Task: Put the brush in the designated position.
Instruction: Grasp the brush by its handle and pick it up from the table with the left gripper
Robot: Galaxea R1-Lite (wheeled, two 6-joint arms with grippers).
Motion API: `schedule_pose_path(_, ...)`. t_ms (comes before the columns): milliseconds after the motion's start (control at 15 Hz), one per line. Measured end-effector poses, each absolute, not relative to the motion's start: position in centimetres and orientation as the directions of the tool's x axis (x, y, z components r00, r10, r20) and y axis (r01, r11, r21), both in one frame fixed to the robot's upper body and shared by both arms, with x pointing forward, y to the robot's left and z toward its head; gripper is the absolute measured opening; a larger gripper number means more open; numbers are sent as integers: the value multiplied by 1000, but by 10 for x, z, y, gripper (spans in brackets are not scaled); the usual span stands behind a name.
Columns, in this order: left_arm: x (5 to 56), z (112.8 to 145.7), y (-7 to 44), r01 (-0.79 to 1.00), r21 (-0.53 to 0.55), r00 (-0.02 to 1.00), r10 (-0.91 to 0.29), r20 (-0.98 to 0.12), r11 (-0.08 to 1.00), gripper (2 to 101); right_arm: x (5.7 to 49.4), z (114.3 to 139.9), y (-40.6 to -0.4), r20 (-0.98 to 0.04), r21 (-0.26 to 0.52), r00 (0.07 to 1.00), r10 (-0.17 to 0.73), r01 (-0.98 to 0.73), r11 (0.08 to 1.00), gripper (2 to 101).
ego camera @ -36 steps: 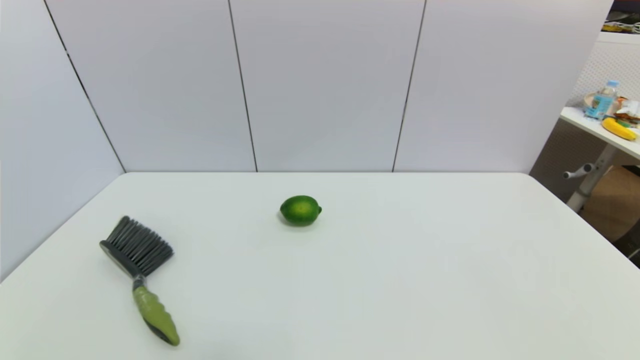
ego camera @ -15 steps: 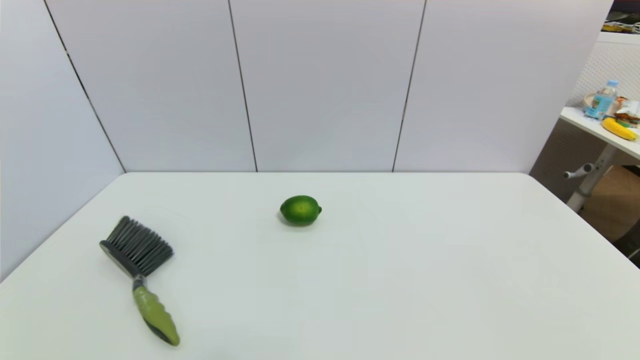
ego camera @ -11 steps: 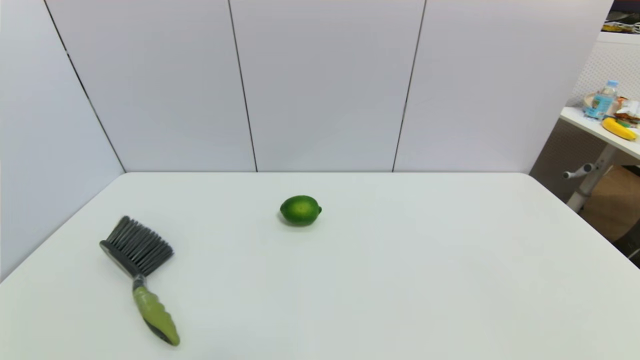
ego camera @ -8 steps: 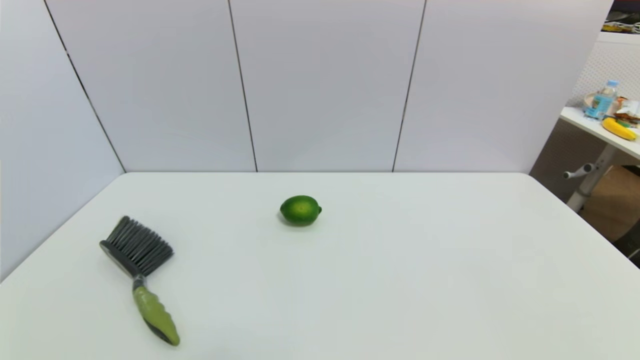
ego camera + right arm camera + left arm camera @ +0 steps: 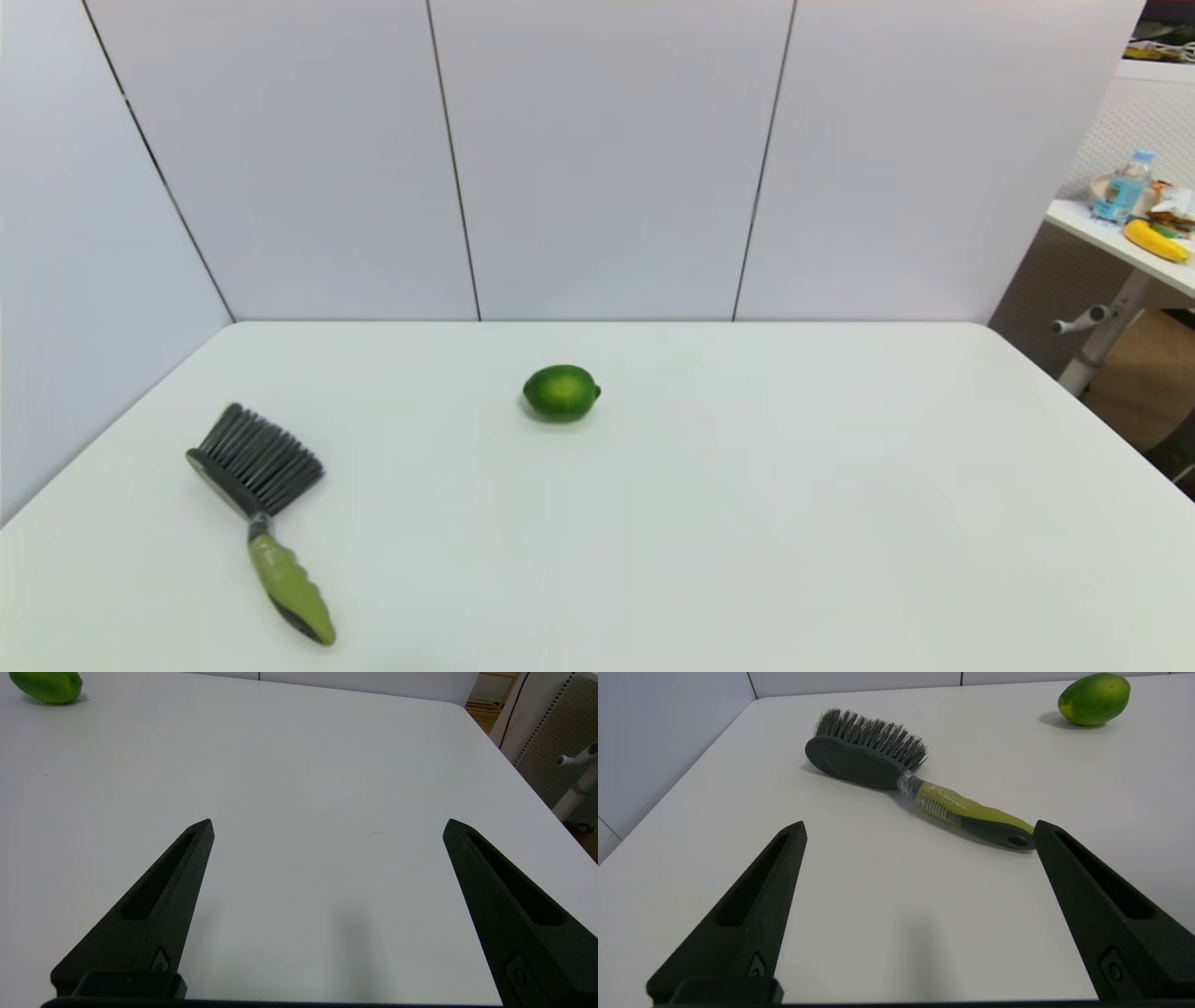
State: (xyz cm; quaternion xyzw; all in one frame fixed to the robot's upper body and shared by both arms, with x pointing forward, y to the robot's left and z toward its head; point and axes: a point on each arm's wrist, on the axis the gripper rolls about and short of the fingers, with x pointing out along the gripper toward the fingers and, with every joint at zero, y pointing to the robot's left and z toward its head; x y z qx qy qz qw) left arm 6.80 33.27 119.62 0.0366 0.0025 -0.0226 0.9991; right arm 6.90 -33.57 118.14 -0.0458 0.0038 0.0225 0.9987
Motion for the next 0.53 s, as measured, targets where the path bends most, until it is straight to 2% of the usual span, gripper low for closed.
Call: schedule_pose_path(533, 88, 1281, 332, 29, 139, 988, -7, -155, 990, 978, 69, 1181, -336, -10, -91, 999, 45, -45, 995, 971)
